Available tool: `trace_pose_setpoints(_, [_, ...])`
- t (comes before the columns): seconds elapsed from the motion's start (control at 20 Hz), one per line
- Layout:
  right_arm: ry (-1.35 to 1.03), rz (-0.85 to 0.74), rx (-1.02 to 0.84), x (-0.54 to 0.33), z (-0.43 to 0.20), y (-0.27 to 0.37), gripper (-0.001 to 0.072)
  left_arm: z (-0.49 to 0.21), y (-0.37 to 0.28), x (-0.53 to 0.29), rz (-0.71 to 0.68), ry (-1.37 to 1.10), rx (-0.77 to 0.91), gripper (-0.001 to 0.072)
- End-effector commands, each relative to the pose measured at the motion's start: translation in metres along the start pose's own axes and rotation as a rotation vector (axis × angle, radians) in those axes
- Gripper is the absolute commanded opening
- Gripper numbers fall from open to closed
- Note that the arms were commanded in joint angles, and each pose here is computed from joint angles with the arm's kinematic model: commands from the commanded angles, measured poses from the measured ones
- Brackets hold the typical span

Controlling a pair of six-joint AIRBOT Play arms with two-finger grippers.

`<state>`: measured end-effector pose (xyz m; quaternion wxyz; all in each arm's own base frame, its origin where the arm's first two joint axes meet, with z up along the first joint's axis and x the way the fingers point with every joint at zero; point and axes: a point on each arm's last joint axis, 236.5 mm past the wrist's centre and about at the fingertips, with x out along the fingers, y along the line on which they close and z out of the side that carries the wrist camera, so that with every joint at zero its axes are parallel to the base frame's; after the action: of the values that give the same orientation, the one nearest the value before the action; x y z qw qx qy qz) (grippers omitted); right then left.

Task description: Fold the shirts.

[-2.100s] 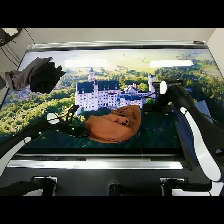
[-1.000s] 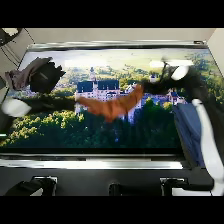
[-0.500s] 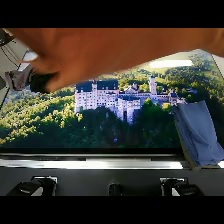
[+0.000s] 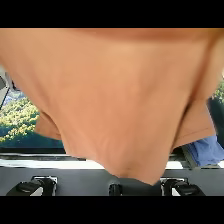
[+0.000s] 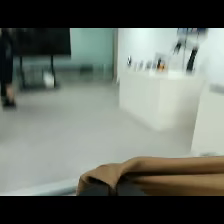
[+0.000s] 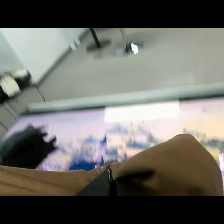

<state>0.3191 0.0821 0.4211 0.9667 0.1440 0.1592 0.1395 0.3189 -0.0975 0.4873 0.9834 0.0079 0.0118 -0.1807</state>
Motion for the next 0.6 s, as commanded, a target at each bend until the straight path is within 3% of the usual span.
trace_pose_setpoints(0.0, [0.500, -0.103, 0.052, 0.071, -0.119, -0.049, 0.0044, -0.135, 0.017, 0.046, 0.009, 0.440, -0.015, 0.0025])
trace_pose_setpoints(0.2, [0.640, -0.129, 0.187, 0.207, -0.203, -0.099, 0.0044, -0.324, 0.029, 0.117, 0.022, 0.781, -0.181, 0.0027])
trace_pose_setpoints(0.45, [0.698, -0.002, 0.645, 0.322, -0.289, -0.092, 0.0051, -0.456, 0.021, 0.175, 0.002, 0.960, -0.366, 0.0027])
trace_pose_setpoints(0.5, [0.727, 0.008, 0.717, 0.330, -0.304, -0.090, 0.0104, -0.473, 0.017, 0.177, -0.007, 0.994, -0.393, 0.0027])
trace_pose_setpoints(0.55, [0.742, 0.011, 0.749, 0.336, -0.313, -0.090, 0.0227, -0.485, 0.015, 0.176, -0.012, 1.028, -0.408, 0.0027])
